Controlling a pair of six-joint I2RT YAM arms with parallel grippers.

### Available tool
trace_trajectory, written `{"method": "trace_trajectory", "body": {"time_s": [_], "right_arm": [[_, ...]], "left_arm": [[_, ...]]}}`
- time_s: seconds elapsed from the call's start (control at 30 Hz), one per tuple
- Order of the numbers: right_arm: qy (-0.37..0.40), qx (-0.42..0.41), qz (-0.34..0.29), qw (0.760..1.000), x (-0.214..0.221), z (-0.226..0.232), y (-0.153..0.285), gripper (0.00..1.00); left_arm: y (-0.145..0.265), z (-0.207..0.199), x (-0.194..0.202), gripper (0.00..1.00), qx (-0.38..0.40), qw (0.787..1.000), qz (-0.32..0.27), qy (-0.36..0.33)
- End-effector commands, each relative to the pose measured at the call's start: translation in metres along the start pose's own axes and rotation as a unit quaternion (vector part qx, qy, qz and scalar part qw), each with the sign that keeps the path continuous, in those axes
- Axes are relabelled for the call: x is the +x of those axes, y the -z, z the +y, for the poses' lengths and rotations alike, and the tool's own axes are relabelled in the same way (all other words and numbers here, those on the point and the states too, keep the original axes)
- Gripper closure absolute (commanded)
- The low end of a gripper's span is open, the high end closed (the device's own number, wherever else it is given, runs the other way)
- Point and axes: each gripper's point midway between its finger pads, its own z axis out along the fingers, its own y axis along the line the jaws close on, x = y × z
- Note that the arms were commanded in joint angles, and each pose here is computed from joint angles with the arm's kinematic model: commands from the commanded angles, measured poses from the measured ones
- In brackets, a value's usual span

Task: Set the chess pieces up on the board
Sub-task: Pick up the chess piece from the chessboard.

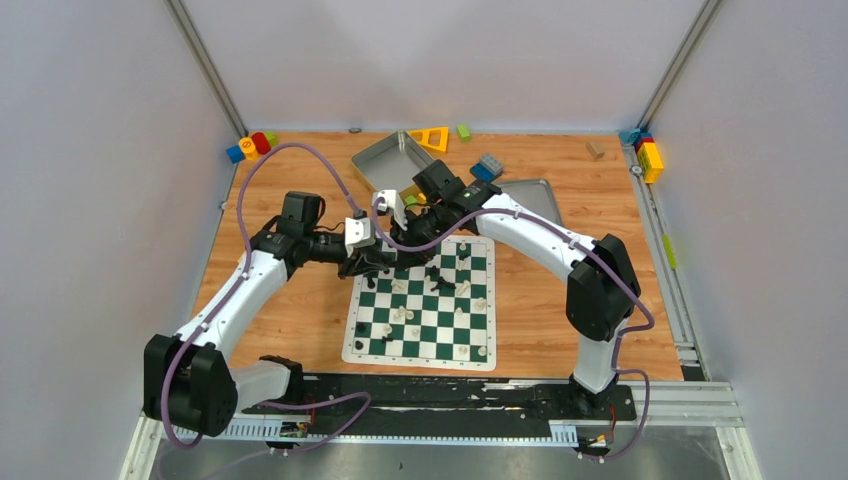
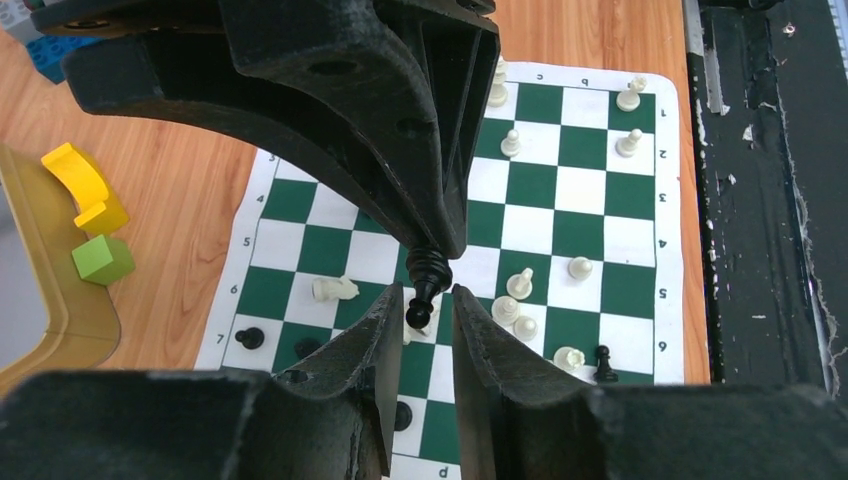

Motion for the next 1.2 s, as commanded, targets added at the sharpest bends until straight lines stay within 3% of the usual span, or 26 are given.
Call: {"method": "trace_trajectory", "body": {"time_s": [0.0, 0.33, 0.57, 0.87, 1.17], "right_arm": [[0.028, -0.001, -0.037, 0.999, -0.023, 0.007, 0.013, 1.0], [0.028, 0.0, -0.038, 0.999, -0.024, 0.006, 0.014, 1.0], [0.025, 0.006, -0.036, 0.999, -0.021, 0.003, 0.016, 1.0], [-0.003, 0.049, -0.033, 0.998, 0.003, -0.022, 0.041, 1.0], [-0.043, 0.11, -0.045, 0.992, 0.031, -0.034, 0.089, 1.0]], "left_arm": [[-0.001, 0.002, -0.008, 0.69, 0.003, 1.0, -0.005, -0.017], [-0.002, 0.003, -0.008, 0.8, 0.004, 1.0, -0.004, -0.016], [0.0, 0.006, -0.008, 1.0, -0.002, 1.0, 0.005, -0.012], [0.009, 0.014, 0.004, 1.0, -0.037, 0.998, 0.056, -0.001], [0.011, 0.031, 0.05, 1.0, -0.086, 0.978, 0.186, 0.048]]}}
